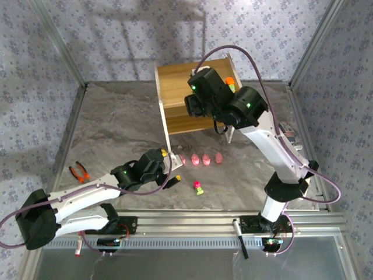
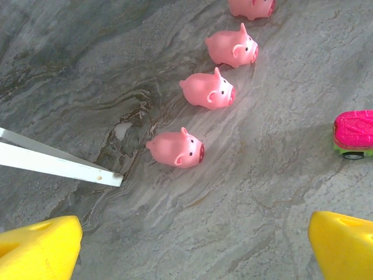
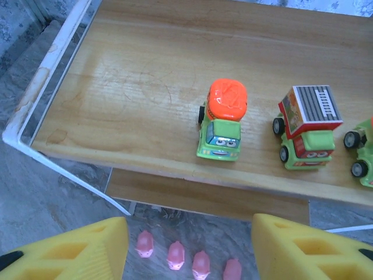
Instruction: Place and organize the plastic toys onto the shelf
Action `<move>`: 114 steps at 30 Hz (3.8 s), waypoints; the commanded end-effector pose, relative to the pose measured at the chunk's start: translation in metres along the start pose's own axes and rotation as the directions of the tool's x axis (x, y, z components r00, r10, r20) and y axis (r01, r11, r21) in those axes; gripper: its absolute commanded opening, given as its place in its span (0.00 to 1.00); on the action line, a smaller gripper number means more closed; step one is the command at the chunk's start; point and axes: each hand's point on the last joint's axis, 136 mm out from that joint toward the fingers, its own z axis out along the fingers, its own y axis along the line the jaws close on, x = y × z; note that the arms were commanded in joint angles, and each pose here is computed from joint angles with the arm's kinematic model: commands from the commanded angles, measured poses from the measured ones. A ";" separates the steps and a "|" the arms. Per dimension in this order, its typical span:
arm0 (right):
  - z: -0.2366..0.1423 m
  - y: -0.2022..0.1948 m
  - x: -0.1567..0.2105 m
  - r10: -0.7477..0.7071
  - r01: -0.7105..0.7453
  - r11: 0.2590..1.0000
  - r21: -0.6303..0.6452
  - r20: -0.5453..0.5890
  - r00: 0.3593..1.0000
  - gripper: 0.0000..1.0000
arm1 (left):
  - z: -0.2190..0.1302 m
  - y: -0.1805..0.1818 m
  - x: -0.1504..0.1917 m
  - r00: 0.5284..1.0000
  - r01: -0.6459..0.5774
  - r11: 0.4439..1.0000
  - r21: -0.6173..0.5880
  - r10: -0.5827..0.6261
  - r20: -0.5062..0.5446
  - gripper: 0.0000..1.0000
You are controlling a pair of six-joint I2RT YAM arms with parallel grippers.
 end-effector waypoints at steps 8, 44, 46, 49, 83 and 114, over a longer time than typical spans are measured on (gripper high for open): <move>-0.013 -0.015 0.045 0.077 -0.076 0.996 0.047 -0.015 0.997 0.60 | 0.006 -0.023 0.007 0.999 -0.027 0.995 0.092 0.030 -0.029 1.00; 0.054 0.062 0.274 0.075 -0.120 0.984 -0.135 -0.297 0.952 0.64 | 0.020 -0.010 0.015 0.988 0.120 0.988 0.102 -0.109 -0.106 1.00; 0.055 0.064 0.281 0.073 -0.118 0.984 -0.130 -0.309 0.948 0.64 | 0.021 -0.005 0.016 0.985 0.144 0.985 0.096 -0.133 -0.113 1.00; 0.057 0.067 0.290 0.070 -0.117 0.985 -0.130 -0.322 0.944 0.64 | 0.022 0.000 0.017 0.980 0.168 0.982 0.090 -0.157 -0.118 1.00; 0.092 0.071 0.374 0.121 -0.178 0.981 -0.075 -0.477 0.870 0.65 | 0.021 0.005 0.019 0.966 0.233 0.966 0.110 -0.218 -0.138 1.00; 0.114 0.069 0.398 0.044 -0.098 0.993 -0.070 -0.544 0.838 0.53 | 0.024 0.007 0.020 0.963 0.239 0.966 0.097 -0.222 -0.155 1.00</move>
